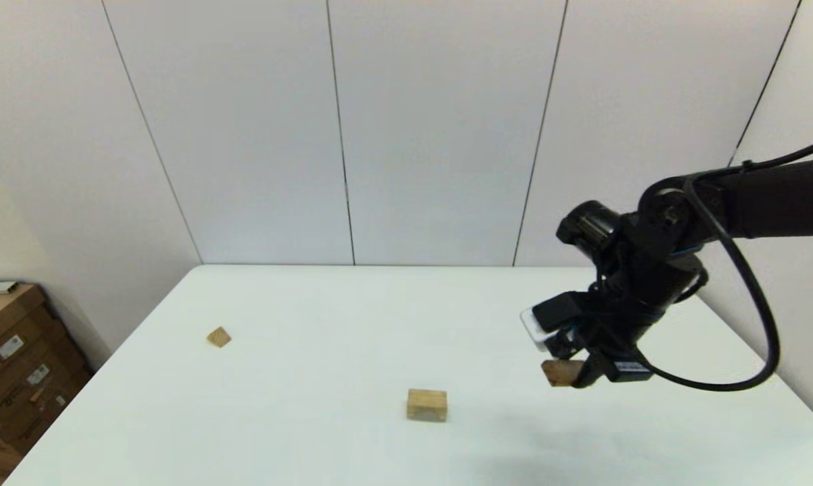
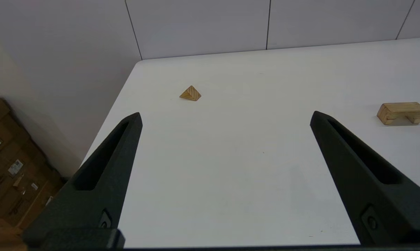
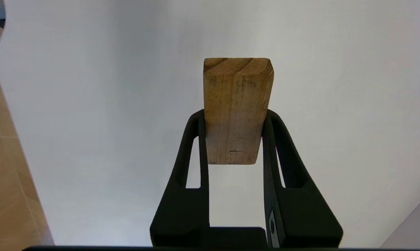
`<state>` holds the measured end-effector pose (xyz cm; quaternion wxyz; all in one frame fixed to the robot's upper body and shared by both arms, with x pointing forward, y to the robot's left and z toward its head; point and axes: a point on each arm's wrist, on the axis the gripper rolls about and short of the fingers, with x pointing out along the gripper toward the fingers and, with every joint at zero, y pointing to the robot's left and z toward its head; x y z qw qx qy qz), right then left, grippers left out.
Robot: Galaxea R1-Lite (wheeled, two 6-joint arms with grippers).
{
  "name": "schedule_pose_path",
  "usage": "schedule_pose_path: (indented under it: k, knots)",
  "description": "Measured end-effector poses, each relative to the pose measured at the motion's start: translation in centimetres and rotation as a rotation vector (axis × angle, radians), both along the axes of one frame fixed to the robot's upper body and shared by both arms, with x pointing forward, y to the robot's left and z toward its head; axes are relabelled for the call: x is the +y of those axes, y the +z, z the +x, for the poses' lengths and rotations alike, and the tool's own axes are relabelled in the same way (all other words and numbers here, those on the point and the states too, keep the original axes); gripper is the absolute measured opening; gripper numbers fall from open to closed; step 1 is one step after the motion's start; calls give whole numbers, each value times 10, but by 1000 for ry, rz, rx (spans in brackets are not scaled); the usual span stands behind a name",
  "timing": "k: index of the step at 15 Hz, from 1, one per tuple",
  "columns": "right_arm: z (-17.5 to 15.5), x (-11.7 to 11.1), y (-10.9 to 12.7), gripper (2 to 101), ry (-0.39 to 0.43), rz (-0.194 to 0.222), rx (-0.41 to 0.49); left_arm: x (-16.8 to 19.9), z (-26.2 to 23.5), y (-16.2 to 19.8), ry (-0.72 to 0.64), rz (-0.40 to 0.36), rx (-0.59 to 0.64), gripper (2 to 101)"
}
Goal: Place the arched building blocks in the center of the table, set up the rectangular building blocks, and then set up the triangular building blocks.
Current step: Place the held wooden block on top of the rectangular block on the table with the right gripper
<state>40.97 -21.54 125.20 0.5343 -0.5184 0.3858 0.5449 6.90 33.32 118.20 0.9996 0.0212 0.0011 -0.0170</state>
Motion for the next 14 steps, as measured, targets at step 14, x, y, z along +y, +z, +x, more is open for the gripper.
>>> schedule_pose_path:
  k: [14]
  knots:
    - [-13, 141, -31, 241, -26, -29, -11, 0, 0, 0, 0, 0, 0, 978]
